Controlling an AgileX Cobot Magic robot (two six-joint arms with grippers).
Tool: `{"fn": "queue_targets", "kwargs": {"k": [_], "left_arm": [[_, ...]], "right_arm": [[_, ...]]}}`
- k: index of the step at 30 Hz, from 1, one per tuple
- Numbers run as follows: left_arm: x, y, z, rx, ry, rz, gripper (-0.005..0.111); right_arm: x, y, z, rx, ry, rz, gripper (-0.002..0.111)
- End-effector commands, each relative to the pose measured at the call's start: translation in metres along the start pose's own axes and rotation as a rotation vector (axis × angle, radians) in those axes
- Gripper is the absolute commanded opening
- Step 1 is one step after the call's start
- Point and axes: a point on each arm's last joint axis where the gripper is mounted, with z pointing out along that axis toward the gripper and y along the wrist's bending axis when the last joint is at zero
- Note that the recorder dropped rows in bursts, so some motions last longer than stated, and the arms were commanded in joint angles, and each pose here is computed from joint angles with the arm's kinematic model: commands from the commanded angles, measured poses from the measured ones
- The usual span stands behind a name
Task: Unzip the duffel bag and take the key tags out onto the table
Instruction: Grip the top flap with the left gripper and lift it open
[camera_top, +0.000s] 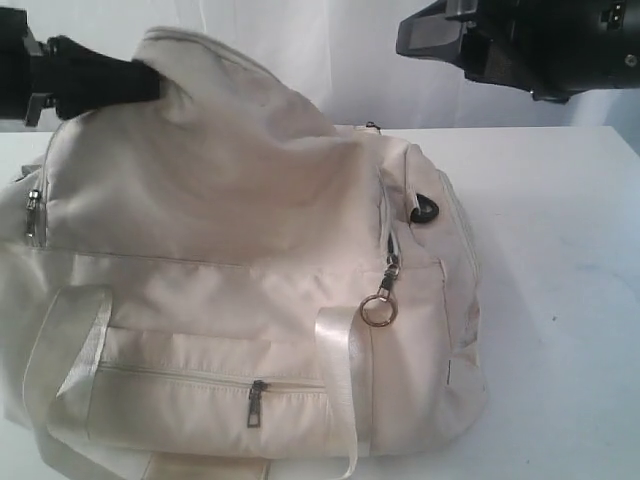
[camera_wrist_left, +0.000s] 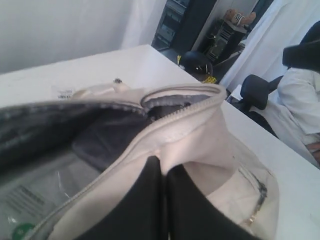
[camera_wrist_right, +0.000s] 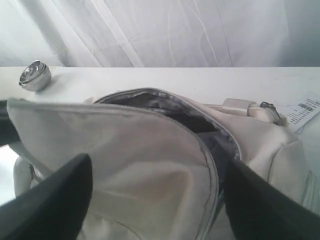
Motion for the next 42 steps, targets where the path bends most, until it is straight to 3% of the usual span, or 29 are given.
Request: {"fn": "queue_targets", "kwargs": {"k": [1,5,8,11,17,21,24,31,38,42], "left_arm": [[0.040,-0.018,-0.010,0.017,0.040,-0.093,0.000],[0.063,-0.030,-0.017,0.017,0.062,-0.122,0.000],[0.077,-0.044,-0.026,0.017,0.062,-0.123,0.000],[0.089,-0.060,-0.035,0.017,0.051,-0.105,0.000],[0.110,-0.077,-0.045,0.016,0.047,-0.141,0.000],[0.127,-0.082,-0.048,0.016,0.060,-0.169,0.000],[0.143,-0.087,-0.051,0.016,0.071,-0.189,0.000],[0.153,-0.092,-0.054,0.017,0.073,-0.199,0.000],[0.160,-0.095,-0.056,0.016,0.073,-0.222,0.000],[0.160,-0.096,-0.056,0.017,0.072,-0.213,0.000]], "right_arm": [[-0.005,0.004,0.003,-0.056,-0.052,0.026,0.045],[-0.004,0.000,0.020,-0.121,-0.053,0.085,0.025],[0.000,-0.005,0.042,-0.199,-0.014,0.127,0.017],[0.004,-0.007,0.072,-0.291,0.062,0.202,0.017],[0.010,0.014,0.129,-0.384,0.151,0.158,0.017],[0.017,0.013,0.154,-0.387,0.189,0.152,0.017],[0.023,-0.002,0.171,-0.301,0.188,0.163,0.017],[0.045,-0.018,0.186,-0.236,0.292,0.094,0.017],[0.055,-0.028,0.192,-0.152,0.356,0.116,0.017],[0.067,-0.016,0.186,-0.296,0.500,0.145,0.017]]}}
